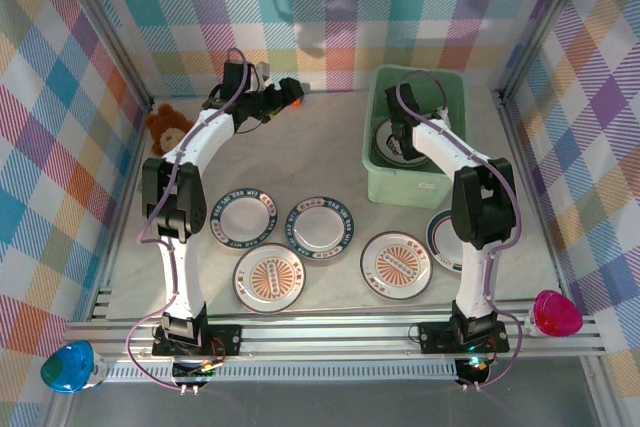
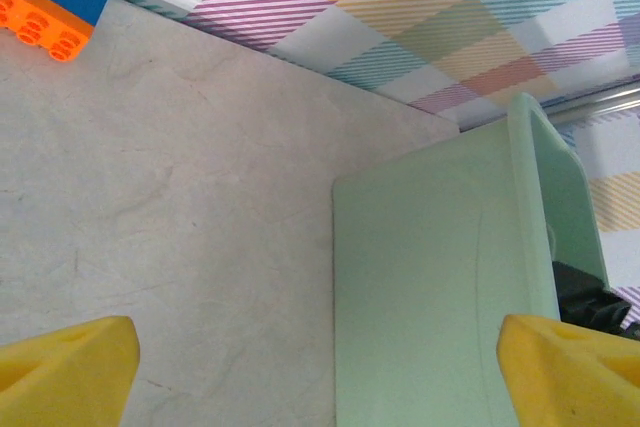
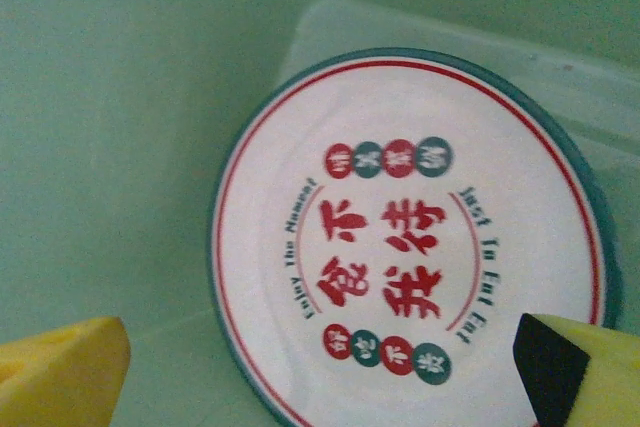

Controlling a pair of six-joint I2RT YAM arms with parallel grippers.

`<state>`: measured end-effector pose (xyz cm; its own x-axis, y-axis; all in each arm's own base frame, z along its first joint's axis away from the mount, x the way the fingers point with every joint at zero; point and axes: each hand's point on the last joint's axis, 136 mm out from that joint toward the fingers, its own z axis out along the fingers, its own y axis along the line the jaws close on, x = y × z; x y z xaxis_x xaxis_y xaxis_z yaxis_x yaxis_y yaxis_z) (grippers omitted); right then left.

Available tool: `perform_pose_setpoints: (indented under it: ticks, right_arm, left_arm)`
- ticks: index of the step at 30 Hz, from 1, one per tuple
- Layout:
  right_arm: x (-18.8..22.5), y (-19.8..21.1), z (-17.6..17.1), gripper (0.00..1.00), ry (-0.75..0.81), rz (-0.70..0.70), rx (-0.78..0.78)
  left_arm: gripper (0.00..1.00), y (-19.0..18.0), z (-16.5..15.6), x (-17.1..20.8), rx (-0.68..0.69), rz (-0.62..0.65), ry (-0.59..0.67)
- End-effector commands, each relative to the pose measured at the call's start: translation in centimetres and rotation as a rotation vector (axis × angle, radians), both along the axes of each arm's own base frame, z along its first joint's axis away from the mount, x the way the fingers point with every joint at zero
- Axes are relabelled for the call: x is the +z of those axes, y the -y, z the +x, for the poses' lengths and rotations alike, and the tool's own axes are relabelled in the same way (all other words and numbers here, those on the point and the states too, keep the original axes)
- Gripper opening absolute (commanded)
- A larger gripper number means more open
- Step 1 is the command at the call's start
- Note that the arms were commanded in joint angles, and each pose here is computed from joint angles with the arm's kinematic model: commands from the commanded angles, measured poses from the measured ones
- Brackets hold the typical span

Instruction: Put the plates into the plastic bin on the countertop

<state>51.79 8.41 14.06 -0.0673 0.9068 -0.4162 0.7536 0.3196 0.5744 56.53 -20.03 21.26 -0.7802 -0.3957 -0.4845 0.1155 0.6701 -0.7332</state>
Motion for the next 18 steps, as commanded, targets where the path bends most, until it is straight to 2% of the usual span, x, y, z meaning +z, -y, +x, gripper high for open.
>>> perform_pose_setpoints:
  ticks: [1,9,14,18]
  right_arm:
    - [5.0,-0.2,0.9,0.99,0.104,-0.056,0.106]
    - [7.0,-0.5,-1.0,0.99,0.1,-0.077,0.212]
    - [11.0,-1.1,-2.7,0.99,0.185,-0.128,0.355]
    - [13.5,-2.3,-4.6,1.0,0.193,-0.152,0.509]
  left_arm:
    - [0.92,-2.0,-1.3,1.2,0.046,0.069,-0.014]
    - [0.92,-6.8,-4.7,-0.4,0.159,0.187,-0.134]
    - [0.93,-10.8,-9.8,-3.6,0.24,0.354,-0.321]
    - [0.93,-13.8,-14.7,-6.4,0.303,0.427,-0.461]
